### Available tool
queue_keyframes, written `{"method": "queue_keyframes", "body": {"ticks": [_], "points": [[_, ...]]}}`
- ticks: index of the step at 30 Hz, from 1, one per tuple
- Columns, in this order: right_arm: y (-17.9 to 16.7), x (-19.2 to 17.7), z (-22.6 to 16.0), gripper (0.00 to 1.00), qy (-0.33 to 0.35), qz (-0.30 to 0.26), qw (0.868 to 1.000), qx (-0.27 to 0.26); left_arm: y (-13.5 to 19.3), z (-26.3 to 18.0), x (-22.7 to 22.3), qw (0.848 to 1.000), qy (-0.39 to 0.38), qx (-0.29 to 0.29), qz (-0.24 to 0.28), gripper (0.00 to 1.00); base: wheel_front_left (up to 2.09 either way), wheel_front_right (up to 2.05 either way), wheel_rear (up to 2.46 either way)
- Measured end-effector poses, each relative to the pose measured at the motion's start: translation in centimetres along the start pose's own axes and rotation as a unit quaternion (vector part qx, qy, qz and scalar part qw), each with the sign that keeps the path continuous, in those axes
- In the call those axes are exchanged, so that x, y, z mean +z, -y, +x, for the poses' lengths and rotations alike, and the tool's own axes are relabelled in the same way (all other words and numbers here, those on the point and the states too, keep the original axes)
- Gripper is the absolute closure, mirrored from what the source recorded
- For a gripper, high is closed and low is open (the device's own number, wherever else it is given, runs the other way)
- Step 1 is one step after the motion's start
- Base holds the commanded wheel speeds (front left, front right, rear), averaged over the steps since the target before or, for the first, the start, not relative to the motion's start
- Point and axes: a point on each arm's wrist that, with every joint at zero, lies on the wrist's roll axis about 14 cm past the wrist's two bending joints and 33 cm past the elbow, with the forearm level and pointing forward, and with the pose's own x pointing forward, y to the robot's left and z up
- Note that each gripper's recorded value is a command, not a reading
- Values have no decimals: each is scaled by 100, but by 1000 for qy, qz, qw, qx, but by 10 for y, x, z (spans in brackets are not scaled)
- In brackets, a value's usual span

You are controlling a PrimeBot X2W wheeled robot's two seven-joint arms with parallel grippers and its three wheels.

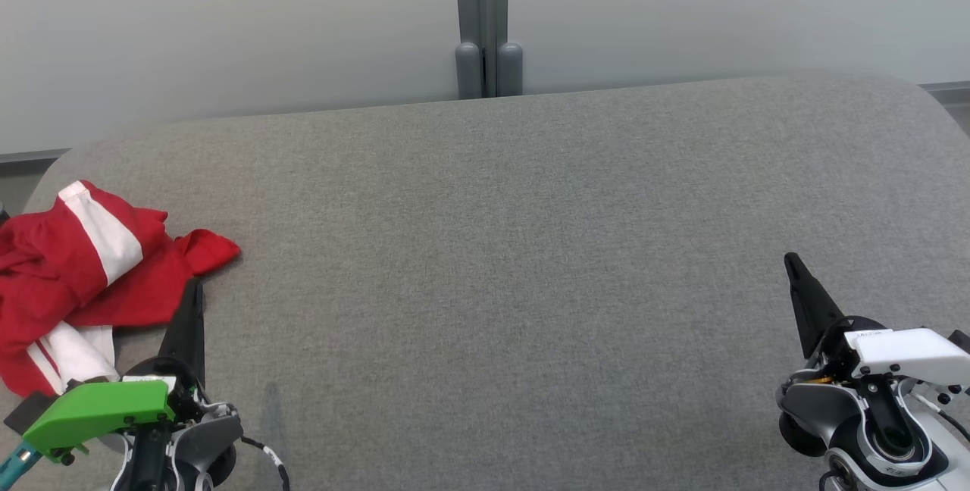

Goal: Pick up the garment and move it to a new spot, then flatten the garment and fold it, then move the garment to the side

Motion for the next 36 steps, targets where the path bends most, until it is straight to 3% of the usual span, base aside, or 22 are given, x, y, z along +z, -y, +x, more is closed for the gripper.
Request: {"method": "queue_keyframes", "body": {"ticks": [26,27,31,36], "points": [[0,0,0,100,0,0,1000,0,0,0,0,1000,0,0,0,100,0,0,0],[2,0,-1,0,0,1,1000,-3,-2,0,0,1000,0,3,0,0,0,0,0],[22,-5,-9,0,1,8,999,-31,-22,-8,-2,999,-1,33,-5,0,0,0,0],[18,-6,-8,0,4,-2,1000,-22,-22,-7,-7,1000,-1,31,0,0,0,0,0]]}}
